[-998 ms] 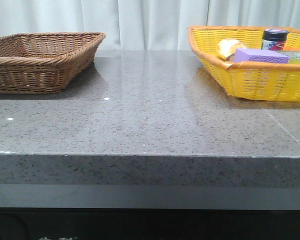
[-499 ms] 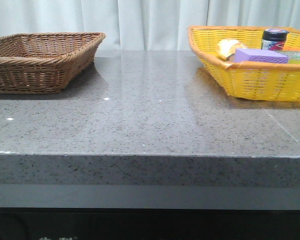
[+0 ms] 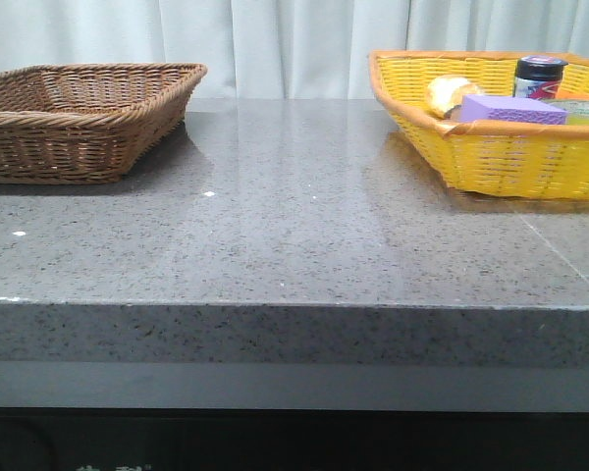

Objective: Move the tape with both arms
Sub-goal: 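Move the right gripper over the yellow basket toward the tape roll, then lower the right gripper into the yellow tape roll and grasp it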

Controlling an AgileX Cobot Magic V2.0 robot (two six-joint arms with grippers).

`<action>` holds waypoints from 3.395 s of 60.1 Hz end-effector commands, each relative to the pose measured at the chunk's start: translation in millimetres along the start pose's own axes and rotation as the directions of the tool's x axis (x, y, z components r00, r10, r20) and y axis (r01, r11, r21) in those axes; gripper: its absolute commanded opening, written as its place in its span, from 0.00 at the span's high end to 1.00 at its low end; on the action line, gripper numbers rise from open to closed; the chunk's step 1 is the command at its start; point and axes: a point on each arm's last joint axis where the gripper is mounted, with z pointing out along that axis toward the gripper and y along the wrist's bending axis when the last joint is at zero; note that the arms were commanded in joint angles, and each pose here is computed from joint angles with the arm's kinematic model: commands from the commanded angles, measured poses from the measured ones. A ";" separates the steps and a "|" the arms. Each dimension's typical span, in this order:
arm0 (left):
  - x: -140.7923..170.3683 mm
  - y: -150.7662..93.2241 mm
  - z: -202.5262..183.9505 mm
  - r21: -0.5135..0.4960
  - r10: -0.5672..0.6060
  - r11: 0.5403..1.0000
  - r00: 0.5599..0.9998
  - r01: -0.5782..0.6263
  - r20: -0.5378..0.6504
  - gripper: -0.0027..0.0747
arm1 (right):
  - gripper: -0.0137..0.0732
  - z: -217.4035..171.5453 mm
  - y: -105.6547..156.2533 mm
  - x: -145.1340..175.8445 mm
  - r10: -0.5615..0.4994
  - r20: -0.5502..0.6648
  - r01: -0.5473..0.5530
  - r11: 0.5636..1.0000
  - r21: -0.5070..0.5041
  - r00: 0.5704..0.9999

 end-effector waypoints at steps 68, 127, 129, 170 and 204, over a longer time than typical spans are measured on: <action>-3.0 -60.7 23.9 0.365 0.187 0.917 0.982 -0.161 -0.035 0.35 | 0.15 63.4 -19.3 -64.1 -0.002 -0.165 0.024 0.991 0.133 0.986; 1.9 -79.6 15.6 0.475 0.245 0.856 0.969 -0.206 -0.022 0.35 | 0.15 242.8 -52.1 -113.2 -0.027 -0.616 0.080 0.995 0.058 0.787; 1.9 -79.6 15.6 0.475 0.245 0.856 0.969 -0.206 -0.022 0.35 | 0.15 247.6 -52.3 -111.8 -0.031 -0.619 0.078 0.996 0.049 0.784; 1.9 -79.6 15.6 0.475 0.245 0.856 0.969 -0.206 -0.022 0.35 | 0.59 292.5 -60.1 -90.3 -0.053 -0.675 0.088 0.996 0.018 0.736; 1.9 -79.6 15.6 0.475 0.245 0.856 0.969 -0.206 -0.022 0.35 | 0.76 240.2 -50.8 -127.7 -0.098 -0.593 0.135 0.991 0.018 0.799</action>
